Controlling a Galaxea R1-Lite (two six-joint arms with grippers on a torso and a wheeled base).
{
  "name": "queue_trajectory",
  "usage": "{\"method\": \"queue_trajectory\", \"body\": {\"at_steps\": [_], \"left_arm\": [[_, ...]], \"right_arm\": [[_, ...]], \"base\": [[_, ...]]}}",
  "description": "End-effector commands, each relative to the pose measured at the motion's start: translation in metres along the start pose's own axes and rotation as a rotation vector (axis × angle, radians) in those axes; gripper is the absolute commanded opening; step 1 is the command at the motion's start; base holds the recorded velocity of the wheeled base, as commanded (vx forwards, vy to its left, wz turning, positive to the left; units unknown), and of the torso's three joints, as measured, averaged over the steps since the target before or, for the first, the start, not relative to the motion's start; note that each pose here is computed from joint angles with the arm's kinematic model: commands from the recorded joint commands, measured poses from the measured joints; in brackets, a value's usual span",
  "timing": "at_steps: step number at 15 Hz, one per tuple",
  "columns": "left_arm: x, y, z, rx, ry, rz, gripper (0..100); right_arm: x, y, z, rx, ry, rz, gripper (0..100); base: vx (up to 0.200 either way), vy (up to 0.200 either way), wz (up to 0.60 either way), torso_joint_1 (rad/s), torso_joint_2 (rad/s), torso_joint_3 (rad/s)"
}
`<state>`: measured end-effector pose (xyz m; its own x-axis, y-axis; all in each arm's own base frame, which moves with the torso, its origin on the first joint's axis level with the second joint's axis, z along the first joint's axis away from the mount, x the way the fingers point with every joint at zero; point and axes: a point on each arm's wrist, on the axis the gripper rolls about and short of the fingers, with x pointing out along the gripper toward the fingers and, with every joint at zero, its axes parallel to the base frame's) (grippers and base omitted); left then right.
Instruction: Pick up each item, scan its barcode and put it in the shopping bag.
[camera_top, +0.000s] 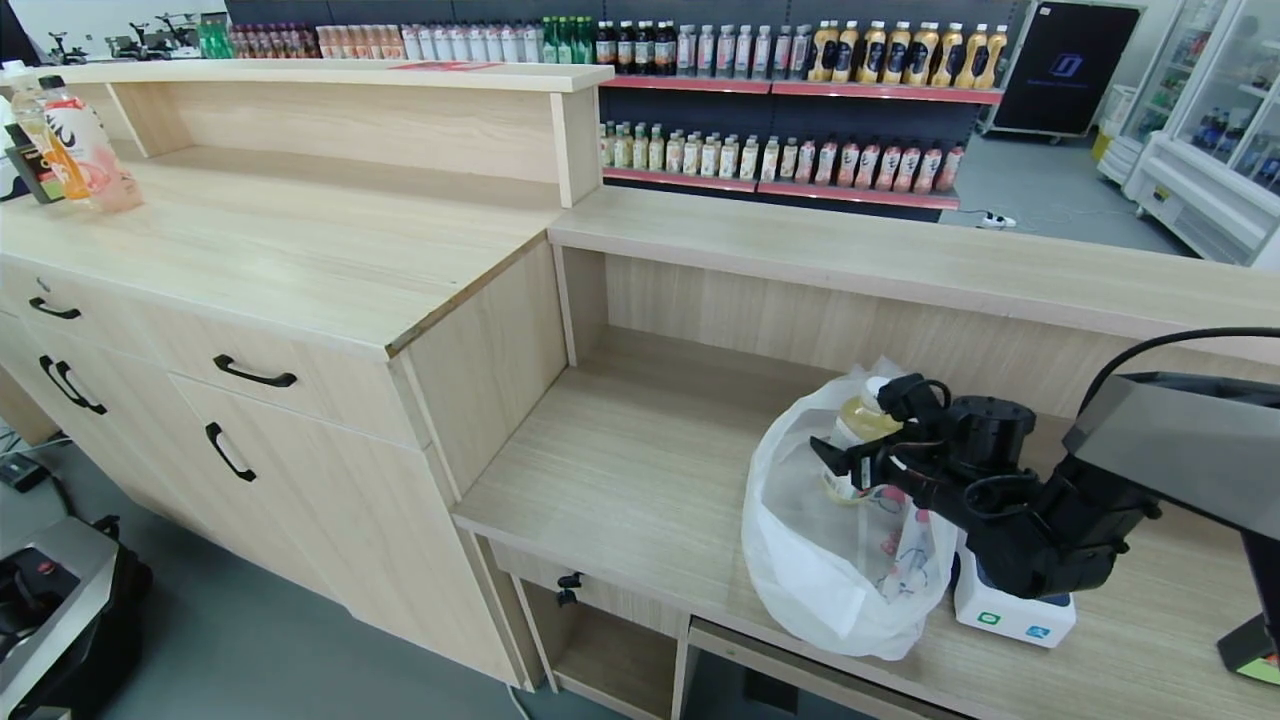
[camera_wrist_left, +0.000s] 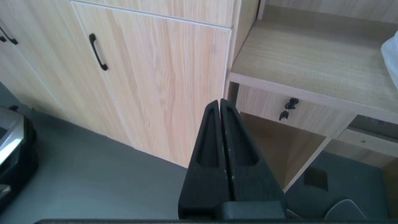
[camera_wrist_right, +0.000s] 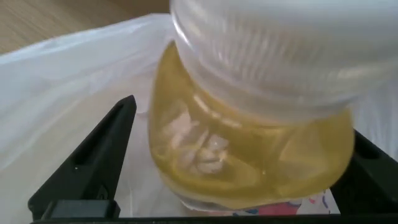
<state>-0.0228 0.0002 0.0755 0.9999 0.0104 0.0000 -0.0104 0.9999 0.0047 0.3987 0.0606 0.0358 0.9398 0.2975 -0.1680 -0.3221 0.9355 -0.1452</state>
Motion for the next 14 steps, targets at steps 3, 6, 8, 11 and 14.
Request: {"method": "queue_trajectory", "body": {"at_steps": [3,6,8,11,14], "left_arm": [[0.0,0.0,0.0,0.0,0.0,0.0,0],[0.0,0.0,0.0,0.0,0.0,0.0,0],[0.0,0.0,0.0,0.0,0.0,0.0,0],[0.0,0.0,0.0,0.0,0.0,0.0,0],[0.0,0.0,0.0,0.0,0.0,0.0,0]], "right_arm": [[-0.077,-0.007,0.097,-0.012,-0.064,-0.018,100],[-0.157,-0.014,0.138,-0.017,-0.11,-0.082,100],[-0.185,-0.022,0.141,-0.017,-0.085,-0.131,100],[-0.219,-0.035,0.139,-0.044,-0.031,-0.243,100],[-0.227,-0.039,0.136,-0.055,0.064,-0.469,100]], "base": [[0.0,0.0,0.0,0.0,0.0,0.0],[0.0,0.0,0.0,0.0,0.0,0.0],[0.0,0.0,0.0,0.0,0.0,0.0],[0.0,0.0,0.0,0.0,0.0,0.0],[0.0,0.0,-0.6,-0.001,0.0,0.001]]}}
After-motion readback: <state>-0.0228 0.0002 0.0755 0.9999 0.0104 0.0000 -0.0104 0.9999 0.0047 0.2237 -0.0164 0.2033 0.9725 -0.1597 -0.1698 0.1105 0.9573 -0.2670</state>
